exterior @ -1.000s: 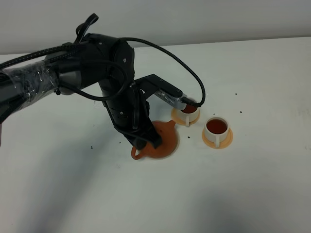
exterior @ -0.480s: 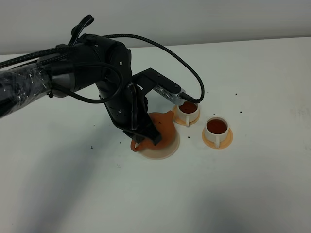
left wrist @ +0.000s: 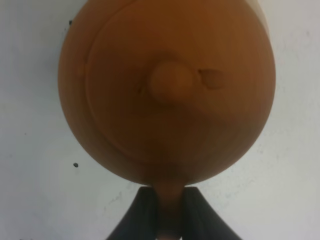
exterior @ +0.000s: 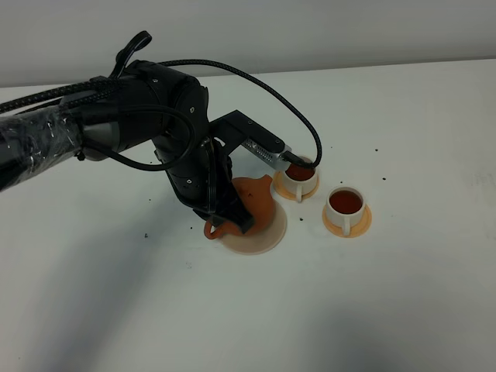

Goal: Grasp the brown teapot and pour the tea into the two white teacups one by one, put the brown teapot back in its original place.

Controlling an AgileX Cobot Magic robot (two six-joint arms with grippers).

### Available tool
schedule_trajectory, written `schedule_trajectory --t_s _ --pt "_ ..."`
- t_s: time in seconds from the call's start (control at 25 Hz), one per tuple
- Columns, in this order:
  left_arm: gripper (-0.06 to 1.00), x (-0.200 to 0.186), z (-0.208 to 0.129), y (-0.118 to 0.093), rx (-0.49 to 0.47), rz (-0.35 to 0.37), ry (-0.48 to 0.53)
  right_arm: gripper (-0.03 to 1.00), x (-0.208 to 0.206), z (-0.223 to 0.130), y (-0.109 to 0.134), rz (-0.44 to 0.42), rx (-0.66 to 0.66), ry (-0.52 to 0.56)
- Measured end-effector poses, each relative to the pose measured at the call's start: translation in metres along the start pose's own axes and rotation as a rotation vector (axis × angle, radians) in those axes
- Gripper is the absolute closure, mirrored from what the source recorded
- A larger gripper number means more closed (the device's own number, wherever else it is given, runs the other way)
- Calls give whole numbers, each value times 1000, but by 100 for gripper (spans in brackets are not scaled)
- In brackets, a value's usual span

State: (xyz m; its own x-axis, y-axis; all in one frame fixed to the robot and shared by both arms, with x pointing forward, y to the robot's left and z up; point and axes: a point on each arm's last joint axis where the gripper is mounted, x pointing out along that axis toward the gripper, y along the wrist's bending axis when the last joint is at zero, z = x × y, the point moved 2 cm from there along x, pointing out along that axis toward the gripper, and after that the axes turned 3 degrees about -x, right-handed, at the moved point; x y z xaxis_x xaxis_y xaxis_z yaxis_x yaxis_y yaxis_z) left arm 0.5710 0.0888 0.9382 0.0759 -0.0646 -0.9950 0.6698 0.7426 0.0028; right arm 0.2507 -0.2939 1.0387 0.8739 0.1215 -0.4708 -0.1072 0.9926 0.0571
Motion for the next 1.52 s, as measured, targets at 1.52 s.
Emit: schedule_trajectory --t_s 1.52 --pt "56 -77 -58 -9 -96 0 115 73 0 0 0 1 0 0"
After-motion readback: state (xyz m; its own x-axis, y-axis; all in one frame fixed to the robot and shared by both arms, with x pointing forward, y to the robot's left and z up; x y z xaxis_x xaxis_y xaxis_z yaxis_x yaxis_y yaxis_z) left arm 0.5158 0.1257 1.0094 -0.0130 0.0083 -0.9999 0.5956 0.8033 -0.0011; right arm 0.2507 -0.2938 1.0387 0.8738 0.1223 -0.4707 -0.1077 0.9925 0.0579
